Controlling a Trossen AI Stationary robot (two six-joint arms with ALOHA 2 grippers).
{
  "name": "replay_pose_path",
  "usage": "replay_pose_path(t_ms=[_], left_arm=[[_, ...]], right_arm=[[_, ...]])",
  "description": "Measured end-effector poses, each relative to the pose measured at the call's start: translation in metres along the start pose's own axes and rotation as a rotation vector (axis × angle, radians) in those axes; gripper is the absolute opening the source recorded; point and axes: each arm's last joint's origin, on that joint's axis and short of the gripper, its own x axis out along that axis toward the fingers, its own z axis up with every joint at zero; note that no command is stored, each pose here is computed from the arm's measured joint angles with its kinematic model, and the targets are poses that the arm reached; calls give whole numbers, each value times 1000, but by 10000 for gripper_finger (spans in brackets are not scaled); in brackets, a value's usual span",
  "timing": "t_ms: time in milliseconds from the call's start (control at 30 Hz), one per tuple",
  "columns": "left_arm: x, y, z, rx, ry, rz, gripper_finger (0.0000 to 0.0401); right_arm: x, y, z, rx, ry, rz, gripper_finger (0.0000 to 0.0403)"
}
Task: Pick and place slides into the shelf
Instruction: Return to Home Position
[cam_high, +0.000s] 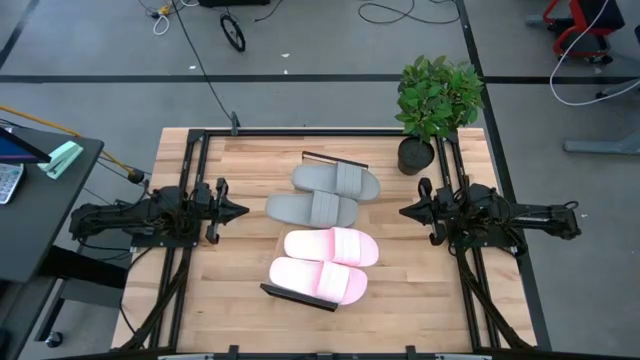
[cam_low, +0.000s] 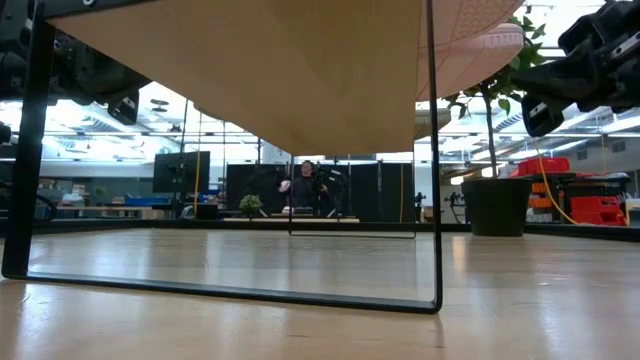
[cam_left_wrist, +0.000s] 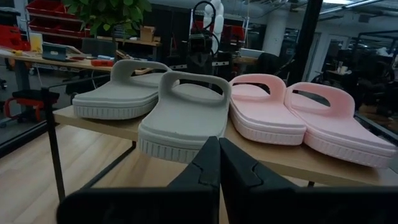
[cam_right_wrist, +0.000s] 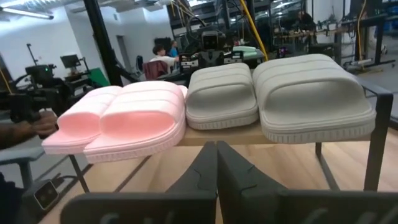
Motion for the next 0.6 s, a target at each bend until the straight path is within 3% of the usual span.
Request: replay_pose_path(t_ms=[367,600], left_arm=[[0,1,0,13,-3,20,4],[0,1,0,34,-1,23,40]], right_arm=[[0,0,0,-25,3,7,1],[0,0,0,-68,3,6,17]])
